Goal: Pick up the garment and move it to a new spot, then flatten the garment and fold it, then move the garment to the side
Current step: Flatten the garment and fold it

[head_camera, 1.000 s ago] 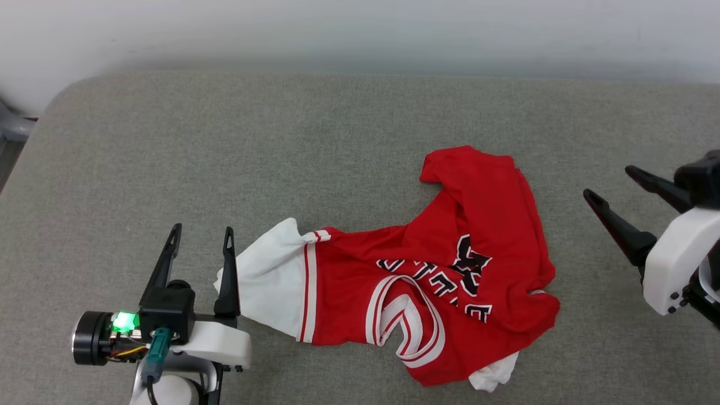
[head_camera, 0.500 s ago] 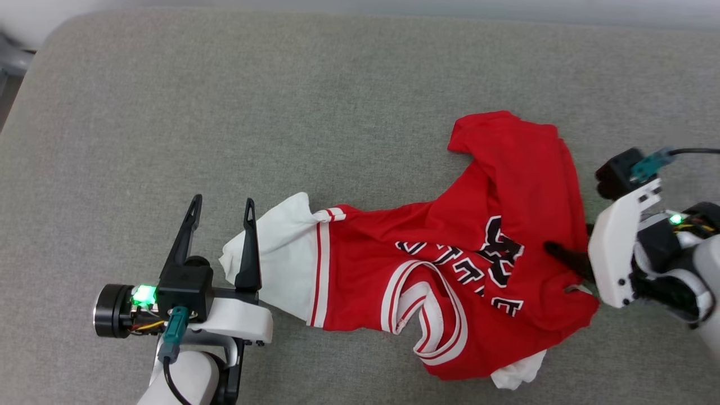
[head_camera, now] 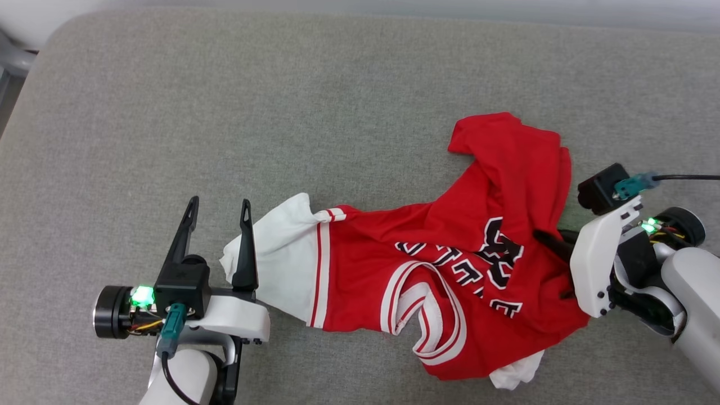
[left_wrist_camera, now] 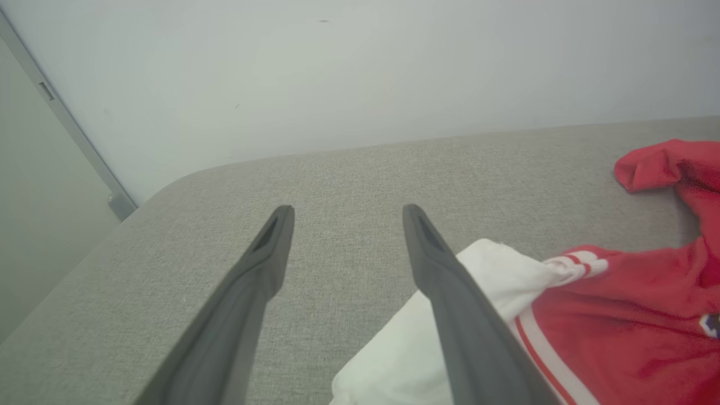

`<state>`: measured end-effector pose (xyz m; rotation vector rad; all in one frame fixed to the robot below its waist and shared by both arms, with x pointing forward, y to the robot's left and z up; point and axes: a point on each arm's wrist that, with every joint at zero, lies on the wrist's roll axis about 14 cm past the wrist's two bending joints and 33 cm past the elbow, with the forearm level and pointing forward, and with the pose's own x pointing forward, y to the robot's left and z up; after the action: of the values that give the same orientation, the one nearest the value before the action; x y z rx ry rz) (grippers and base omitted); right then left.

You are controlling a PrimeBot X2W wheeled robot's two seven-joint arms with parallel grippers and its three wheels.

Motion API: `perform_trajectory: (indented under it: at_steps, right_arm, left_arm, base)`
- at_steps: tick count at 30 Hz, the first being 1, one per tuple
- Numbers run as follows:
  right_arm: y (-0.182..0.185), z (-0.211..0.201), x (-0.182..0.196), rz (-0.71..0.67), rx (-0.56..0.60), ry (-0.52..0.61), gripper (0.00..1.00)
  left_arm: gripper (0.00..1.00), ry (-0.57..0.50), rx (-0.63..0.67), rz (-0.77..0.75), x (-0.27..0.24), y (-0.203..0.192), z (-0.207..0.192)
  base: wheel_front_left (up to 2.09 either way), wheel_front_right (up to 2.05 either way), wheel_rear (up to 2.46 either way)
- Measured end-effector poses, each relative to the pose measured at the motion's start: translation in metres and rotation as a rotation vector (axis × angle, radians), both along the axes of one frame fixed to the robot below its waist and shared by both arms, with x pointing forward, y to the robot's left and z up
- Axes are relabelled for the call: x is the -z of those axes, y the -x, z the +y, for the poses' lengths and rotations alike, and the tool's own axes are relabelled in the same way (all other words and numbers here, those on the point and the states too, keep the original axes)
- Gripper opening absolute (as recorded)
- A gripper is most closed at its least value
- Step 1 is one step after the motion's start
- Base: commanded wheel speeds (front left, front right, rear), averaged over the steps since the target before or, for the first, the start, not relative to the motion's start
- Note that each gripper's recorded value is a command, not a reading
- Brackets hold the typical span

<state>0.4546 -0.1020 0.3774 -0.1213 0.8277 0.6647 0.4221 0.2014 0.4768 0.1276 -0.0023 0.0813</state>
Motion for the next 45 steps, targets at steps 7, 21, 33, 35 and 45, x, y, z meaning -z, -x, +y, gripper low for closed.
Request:
perform_trajectory:
  at_steps: [7,21,33,35,45]
  right_arm:
    - [-0.022,0.009,-0.078,-0.281,0.037,-0.191,0.00]
    - [-0.049,-0.006,-0.227,-0.710,0.035,-0.274,0.00]
    - [-0.097,0.058,-0.181,-0.575,-0.057,-0.168,0.00]
    - [-0.093,0.078,-0.151,-0.500,-0.104,-0.147,0.00]
    - [-0.042,0.118,-0.015,-0.139,-0.244,0.007,0.00]
  left_arm:
    - [1.00,0.007,0.007,-0.017,-0.007,0.009,-0.002]
    - [1.00,0.024,0.022,-0.032,-0.013,0.019,-0.006]
    - [1.00,0.039,0.012,0.002,0.002,0.007,-0.006]
    - [1.00,0.038,0.010,0.009,0.005,0.004,-0.005]
    - [1.00,0.041,-0.021,0.040,0.018,0.000,0.003]
  base:
    - [0.00,0.00,0.00]
    - [0.00,0.00,0.00]
    - [0.00,0.00,0.00]
    - [0.00,0.00,0.00]
    - [0.00,0.00,0.00]
